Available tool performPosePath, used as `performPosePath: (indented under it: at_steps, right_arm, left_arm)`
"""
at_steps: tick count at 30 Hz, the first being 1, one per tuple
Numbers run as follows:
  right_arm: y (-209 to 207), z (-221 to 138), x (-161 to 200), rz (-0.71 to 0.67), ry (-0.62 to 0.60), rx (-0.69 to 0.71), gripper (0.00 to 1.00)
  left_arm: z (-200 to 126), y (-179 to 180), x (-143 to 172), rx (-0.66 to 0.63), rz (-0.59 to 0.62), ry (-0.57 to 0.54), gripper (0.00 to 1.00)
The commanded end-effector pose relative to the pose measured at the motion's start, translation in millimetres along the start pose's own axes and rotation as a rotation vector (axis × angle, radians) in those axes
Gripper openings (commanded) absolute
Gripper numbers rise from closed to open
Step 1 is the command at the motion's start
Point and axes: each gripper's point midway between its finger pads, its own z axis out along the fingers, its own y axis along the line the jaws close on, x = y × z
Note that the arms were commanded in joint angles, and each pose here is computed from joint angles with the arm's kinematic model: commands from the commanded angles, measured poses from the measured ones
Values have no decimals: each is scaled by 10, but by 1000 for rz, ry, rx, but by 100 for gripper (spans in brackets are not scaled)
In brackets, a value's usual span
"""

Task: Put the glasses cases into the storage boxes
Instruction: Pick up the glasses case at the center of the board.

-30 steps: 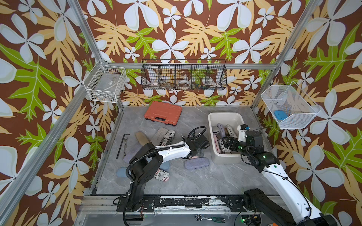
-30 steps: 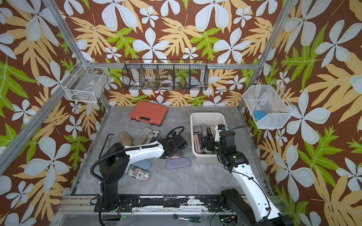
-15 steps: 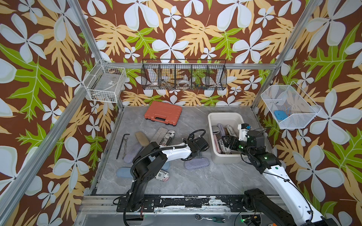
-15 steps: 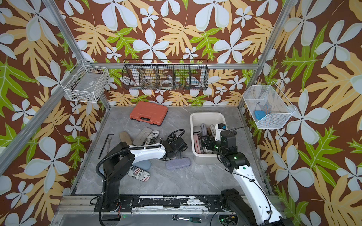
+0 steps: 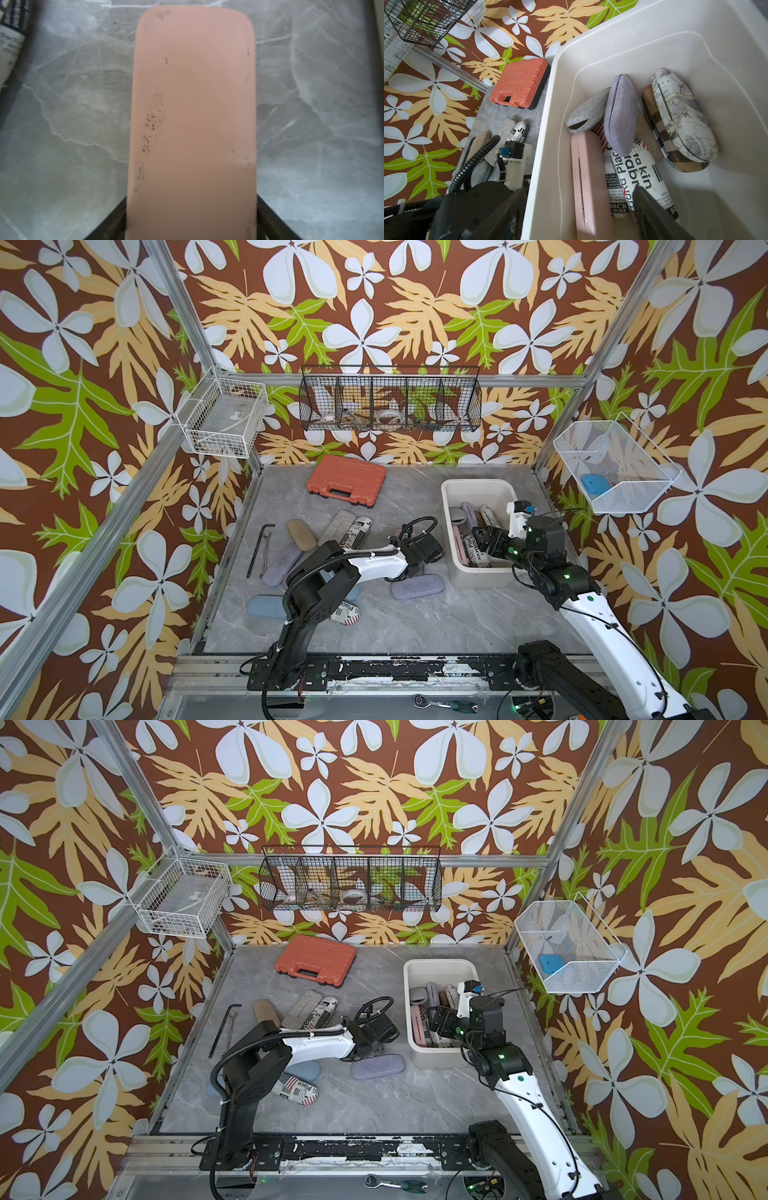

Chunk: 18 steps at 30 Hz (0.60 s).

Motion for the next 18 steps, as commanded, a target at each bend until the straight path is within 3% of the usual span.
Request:
performPosePath:
  at_steps: [1,6,11,14,18]
  right_arm:
    - [27,-43,-37,-4,-12,-3,79]
    - [86,-102,-89,4,-24,-19,78]
    - [175,-161,-130,22,-29,-54,76]
    - [245,-173,-143,42,-26,-89,74]
    - [274,-162,-229,21,-15,-74,73]
  left_arm:
    - [-72,146,14,-43,27,-3,70]
    - [-241,237,-129,-58,37,-58,69]
    - [-472,175,-276,49,-9,-125,67]
    - [-710,68,-370,200,-55,-189,65]
    - [-1164,-99,-448,507,-138,-291,63]
